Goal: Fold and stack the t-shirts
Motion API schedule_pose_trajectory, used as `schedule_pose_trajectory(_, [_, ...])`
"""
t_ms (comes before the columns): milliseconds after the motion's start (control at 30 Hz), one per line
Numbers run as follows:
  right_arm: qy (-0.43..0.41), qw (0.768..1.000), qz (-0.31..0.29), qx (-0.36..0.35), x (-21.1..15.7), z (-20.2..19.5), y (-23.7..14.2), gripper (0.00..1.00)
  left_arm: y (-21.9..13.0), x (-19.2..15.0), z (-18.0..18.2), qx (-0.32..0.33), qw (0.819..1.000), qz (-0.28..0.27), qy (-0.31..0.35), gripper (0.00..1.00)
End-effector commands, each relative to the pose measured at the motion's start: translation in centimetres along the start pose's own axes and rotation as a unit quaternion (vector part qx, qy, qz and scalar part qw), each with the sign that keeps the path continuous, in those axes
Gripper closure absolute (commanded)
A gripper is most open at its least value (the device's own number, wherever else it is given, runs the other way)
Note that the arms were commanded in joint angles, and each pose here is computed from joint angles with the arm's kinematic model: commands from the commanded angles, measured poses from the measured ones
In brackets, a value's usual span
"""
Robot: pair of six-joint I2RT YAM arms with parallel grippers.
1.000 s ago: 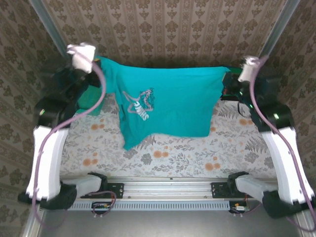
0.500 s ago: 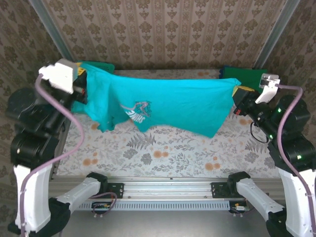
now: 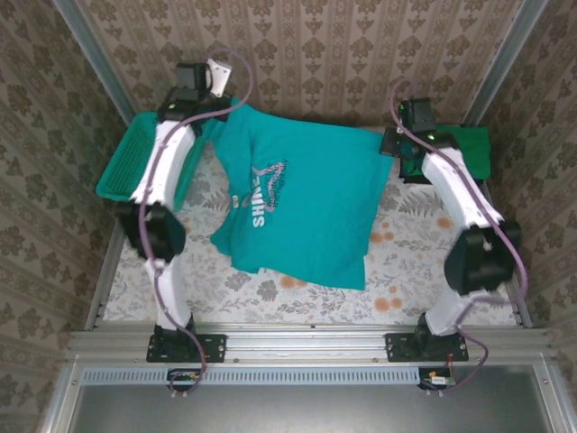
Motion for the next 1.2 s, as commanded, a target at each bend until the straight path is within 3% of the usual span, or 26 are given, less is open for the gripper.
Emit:
schedule_pose_trajectory(0, [-0.004,0.999,0.025,-0.034,1.0,-1.6,3.3,0.86,2.3,-0.8,0.2,-0.017,0.999,0.043,-0.023,0.76])
schedule_pose_trajectory(33, [-0.003,0.999,0.041,-0.030,1.0,-1.5,4.3,0.69,3.3,-1.5,0.2,-0.016,0.998,0.055,-0.022,0.67])
schedule_pose_trajectory(100, [-0.003,0.998,0.065,-0.023,0.9,-1.0,5.1,0.61,3.9,-2.5,0.8,-0.002,0.997,0.071,-0.022,0.53])
schedule_pose_trajectory(233, [-0.020,0.996,0.086,-0.009,-1.2,1.3,2.5,0.45,1.5,-5.3,1.8,0.015,0.988,0.141,-0.057,0.47])
schedule_pose_trajectory(333, [-0.044,0.995,0.088,0.004,-6.2,4.1,-0.8,0.37,-2.7,-9.4,0.7,0.010,0.977,0.183,-0.106,0.45])
schedule_pose_trajectory(533, [-0.004,0.988,0.156,-0.007,-21.5,4.7,-4.4,0.36,-11.3,-19.5,-2.4,0.001,0.960,0.138,-0.242,0.41])
schedule_pose_trajectory(667, [-0.008,0.979,0.204,-0.017,-27.4,4.4,-5.8,0.32,-13.5,-27.3,-3.9,0.023,0.937,0.208,-0.280,0.42])
schedule_pose_trajectory(833, [-0.019,0.969,0.246,-0.021,-31.2,4.7,-5.8,0.30,-13.6,-35.8,-5.4,0.040,0.907,0.265,-0.326,0.42])
schedule_pose_trajectory(967, [-0.011,0.966,0.259,-0.007,-32.7,5.2,-4.9,0.35,-12.4,-37.8,-6.9,0.014,0.898,0.278,-0.339,0.43])
schedule_pose_trajectory(1133, [-0.020,0.961,0.277,-0.020,-33.9,5.2,-4.0,0.37,-10.8,-37.3,-8.5,-0.022,0.900,0.264,-0.346,0.46])
schedule_pose_trajectory(1167, [-0.020,0.960,0.279,-0.020,-34.2,5.3,-3.7,0.42,-10.6,-37.1,-8.6,-0.022,0.902,0.258,-0.346,0.48])
Point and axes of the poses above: each hand's point on the last joint's axis, 136 mm out from that joint toward the fingers, its own y axis out along the fingers, its own z axis along the line the jaws close on, x = y × z, the point moved 2 cm from there along -y, back along the fingers, and after that the axes turned 9 degrees about -y, right-handed, at the moved point
